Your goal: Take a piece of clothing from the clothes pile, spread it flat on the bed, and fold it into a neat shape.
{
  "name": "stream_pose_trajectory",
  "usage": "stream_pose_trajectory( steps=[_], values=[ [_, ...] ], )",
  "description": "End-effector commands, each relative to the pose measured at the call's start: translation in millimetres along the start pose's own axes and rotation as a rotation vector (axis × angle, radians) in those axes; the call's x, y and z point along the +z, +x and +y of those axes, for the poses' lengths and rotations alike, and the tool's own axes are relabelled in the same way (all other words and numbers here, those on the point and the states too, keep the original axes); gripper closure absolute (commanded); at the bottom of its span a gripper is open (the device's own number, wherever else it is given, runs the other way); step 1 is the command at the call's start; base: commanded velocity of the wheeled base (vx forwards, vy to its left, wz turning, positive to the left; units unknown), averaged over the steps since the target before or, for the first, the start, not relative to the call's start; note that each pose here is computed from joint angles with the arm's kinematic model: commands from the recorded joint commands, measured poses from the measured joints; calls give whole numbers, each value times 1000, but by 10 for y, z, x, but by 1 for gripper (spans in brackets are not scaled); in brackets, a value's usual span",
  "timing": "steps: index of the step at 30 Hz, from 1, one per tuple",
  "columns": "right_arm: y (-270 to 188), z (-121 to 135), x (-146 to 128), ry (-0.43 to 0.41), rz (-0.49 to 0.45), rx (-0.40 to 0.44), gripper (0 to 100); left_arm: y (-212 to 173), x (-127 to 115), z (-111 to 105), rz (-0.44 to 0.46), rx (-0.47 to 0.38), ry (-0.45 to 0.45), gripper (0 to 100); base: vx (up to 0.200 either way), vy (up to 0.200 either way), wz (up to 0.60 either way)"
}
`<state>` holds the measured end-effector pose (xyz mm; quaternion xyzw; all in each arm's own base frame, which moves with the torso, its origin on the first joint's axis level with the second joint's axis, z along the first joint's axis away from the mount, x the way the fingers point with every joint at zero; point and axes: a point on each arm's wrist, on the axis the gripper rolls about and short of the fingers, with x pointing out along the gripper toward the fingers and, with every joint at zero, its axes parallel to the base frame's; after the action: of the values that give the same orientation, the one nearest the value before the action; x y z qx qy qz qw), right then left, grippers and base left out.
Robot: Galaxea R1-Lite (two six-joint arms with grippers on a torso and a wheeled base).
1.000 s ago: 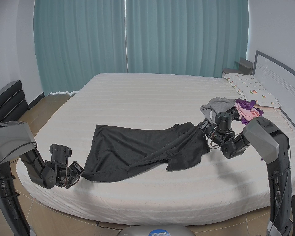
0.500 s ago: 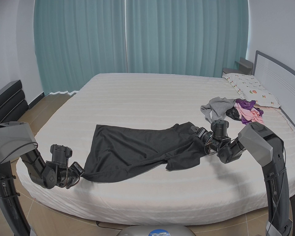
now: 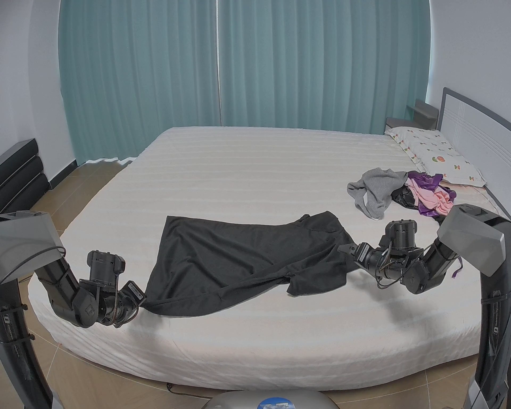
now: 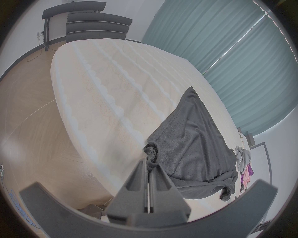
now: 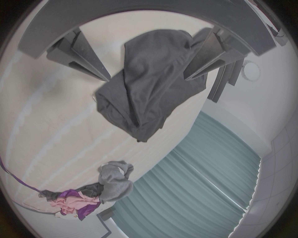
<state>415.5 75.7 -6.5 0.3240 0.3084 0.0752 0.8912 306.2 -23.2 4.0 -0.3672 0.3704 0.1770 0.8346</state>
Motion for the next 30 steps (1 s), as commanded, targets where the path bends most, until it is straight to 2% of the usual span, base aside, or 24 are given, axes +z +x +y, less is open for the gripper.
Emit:
stream_pose_trajectory(
  steps=[1,10,17,25,26,30],
  values=[
    [-69,-6,-159,-10,63,-6,0,-6,2,-2,0,-3,0,100,0,0,0],
    [95,58,-425,-36,128,2,0,-18,1,-7,15,-17,0,100,0,0,0],
    [162,4,-433,-24,161,-33,0,-13,2,-8,15,-17,0,100,0,0,0],
    [194,31,-397,-27,151,-22,0,-10,-1,-6,16,-15,0,100,0,0,0],
    [211,14,-403,-27,151,-24,100,-6,-3,-4,17,-14,0,100,0,0,0],
    [232,-7,-409,-25,145,-31,100,-8,-8,3,19,-12,0,100,0,0,0]
  ],
)
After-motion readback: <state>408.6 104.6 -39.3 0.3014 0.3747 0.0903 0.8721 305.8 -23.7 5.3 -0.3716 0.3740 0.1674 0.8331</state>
